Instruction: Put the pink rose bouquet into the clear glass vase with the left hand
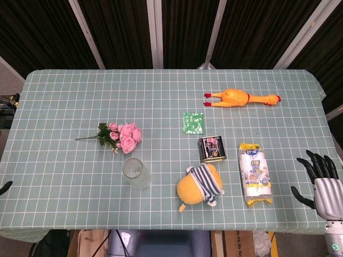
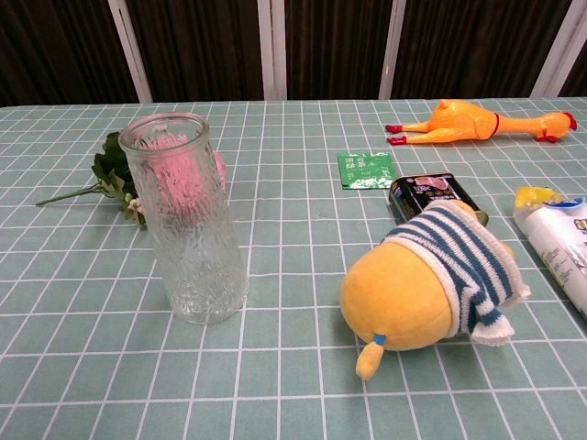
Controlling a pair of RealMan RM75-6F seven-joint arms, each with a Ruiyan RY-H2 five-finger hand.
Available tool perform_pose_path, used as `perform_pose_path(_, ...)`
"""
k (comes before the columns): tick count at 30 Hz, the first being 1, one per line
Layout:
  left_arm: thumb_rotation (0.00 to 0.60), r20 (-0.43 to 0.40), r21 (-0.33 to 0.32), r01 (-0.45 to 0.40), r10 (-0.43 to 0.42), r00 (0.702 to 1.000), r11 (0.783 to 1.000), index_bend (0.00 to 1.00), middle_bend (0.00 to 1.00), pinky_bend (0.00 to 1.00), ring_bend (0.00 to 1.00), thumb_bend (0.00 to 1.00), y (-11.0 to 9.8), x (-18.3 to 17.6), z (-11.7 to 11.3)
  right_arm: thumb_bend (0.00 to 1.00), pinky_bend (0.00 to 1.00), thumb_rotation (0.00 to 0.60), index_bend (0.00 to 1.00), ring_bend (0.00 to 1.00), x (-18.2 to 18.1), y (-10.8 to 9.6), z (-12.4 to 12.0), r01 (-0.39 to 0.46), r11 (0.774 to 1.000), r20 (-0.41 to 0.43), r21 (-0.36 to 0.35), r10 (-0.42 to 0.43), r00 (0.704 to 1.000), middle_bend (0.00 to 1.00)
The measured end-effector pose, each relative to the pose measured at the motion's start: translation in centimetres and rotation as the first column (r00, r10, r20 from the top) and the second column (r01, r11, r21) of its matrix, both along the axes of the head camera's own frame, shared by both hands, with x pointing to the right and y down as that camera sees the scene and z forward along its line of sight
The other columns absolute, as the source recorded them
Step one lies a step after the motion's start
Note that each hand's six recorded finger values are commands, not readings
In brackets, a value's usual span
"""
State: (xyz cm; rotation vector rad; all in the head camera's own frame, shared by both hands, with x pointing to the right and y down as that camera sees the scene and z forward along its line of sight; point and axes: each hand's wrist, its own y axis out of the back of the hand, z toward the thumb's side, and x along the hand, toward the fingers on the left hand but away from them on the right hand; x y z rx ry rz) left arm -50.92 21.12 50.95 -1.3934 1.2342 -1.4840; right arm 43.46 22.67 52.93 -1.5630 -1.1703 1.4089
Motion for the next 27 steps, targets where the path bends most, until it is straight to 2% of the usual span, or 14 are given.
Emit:
perform_pose_path(4, 0.600, 0.006, -0.006, 0.003, -0.003, 1.000, 1.000, 0.11, 0.07, 0.08, 0.00, 0.18, -0.2, 0.0, 0.3, 0.28, 0.00, 0.600, 0.21, 0.08, 0.1, 0.0, 0.0, -0.005, 1.000, 0.003, -0.001, 0.005, 1.000, 0.09)
perform_pose_path(7, 0.600, 0.024, -0.006, -0.007, 0.007, 1.000, 1.000, 0.09, 0.07, 0.08, 0.00, 0.18, -1.1, 0.0, 0.6, 0.28, 0.00, 0.600, 0.21, 0.08, 0.4, 0.0, -0.1, -0.012, 1.000, 0.006, -0.002, 0.012, 1.000, 0.09)
perform_pose_path(13, 0.600, 0.032, -0.061, -0.057, 0.059, 0.998, 0.997, 0.08, 0.06, 0.08, 0.00, 0.18, -4.7, 1.0, 2.3, 0.28, 0.00, 0.600, 0.21, 0.08, 0.7, 0.0, -0.2, -0.029, 1.000, 0.012, 0.005, 0.029, 1.000, 0.09)
perform_pose_path(20, 0.600, 0.033, -0.162, -0.130, 0.137, 0.990, 0.978, 0.07, 0.06, 0.08, 0.00, 0.15, -10.4, 3.9, 5.1, 0.28, 0.00, 0.600, 0.21, 0.08, 0.8, 0.0, 0.1, -0.032, 0.999, -0.002, -0.005, 0.032, 0.999, 0.09)
perform_pose_path(27, 0.600, 0.000, -0.253, -0.170, 0.176, 0.984, 0.952, 0.07, 0.05, 0.08, 0.00, 0.13, -13.1, 6.9, 8.1, 0.28, 0.00, 0.600, 0.21, 0.08, 0.7, 0.0, 0.7, -0.027, 0.999, -0.021, -0.021, 0.026, 0.999, 0.09)
